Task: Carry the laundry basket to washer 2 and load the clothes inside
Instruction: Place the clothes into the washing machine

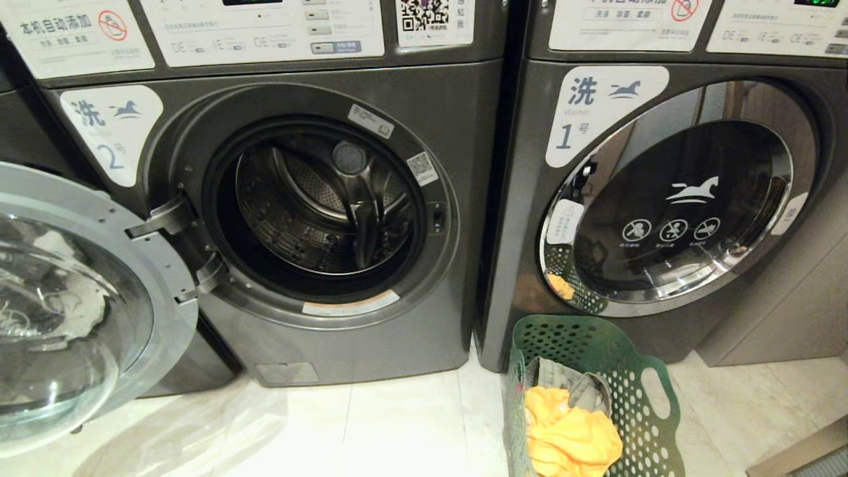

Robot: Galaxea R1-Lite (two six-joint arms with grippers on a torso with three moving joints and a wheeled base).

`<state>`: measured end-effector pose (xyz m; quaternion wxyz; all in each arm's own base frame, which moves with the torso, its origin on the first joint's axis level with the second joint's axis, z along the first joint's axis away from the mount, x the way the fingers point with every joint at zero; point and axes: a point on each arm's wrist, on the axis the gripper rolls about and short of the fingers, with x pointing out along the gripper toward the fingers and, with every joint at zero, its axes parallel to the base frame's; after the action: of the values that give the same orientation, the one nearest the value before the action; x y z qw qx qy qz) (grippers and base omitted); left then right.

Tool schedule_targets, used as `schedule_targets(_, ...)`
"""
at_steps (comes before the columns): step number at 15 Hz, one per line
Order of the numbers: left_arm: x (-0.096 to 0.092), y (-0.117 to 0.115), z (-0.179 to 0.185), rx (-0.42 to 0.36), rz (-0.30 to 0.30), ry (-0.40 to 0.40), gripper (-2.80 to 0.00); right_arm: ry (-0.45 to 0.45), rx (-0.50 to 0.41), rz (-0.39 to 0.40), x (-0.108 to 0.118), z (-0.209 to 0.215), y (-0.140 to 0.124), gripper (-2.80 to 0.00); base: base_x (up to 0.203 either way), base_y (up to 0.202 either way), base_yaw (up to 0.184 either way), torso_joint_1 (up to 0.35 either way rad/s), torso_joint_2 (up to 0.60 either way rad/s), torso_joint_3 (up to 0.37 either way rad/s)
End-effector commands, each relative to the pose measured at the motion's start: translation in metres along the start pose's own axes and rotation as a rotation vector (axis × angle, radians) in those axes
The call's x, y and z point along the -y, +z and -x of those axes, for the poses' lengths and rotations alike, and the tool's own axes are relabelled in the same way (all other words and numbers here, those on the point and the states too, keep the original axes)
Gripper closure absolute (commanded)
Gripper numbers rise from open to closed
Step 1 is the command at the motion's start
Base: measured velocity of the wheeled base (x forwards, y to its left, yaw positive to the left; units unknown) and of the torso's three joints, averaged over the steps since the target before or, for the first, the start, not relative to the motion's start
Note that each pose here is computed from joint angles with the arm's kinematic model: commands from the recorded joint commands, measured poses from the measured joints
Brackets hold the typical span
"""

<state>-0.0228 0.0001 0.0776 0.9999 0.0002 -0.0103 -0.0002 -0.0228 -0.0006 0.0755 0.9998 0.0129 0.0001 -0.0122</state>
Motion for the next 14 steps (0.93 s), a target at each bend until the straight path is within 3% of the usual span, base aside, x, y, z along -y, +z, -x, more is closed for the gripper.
schedule_targets(1,0.0,-0.0016,-0.0006,-0.007,0.002,-0.001,0.0,0.0,-0.001,0.0,0.0,-0.0001,0.0,0.0,0.0,0.192,-0.001,0.001,0.0,-0.002)
schedule_targets(11,0.0,-0.0016,-0.0006,-0.007,0.002,0.0,0.0,0.0,-0.001,0.0,0.0,-0.0001,0.0,0.0,0.0,0.194,-0.002,0.002,0.0,0.002)
schedule_targets(14,0.0,-0.0016,-0.0006,-0.007,0.002,0.002,0.0,0.0,-0.001,0.0,0.0,-0.0001,0.0,0.0,0.0,0.067,0.001,0.002,0.0,0.001)
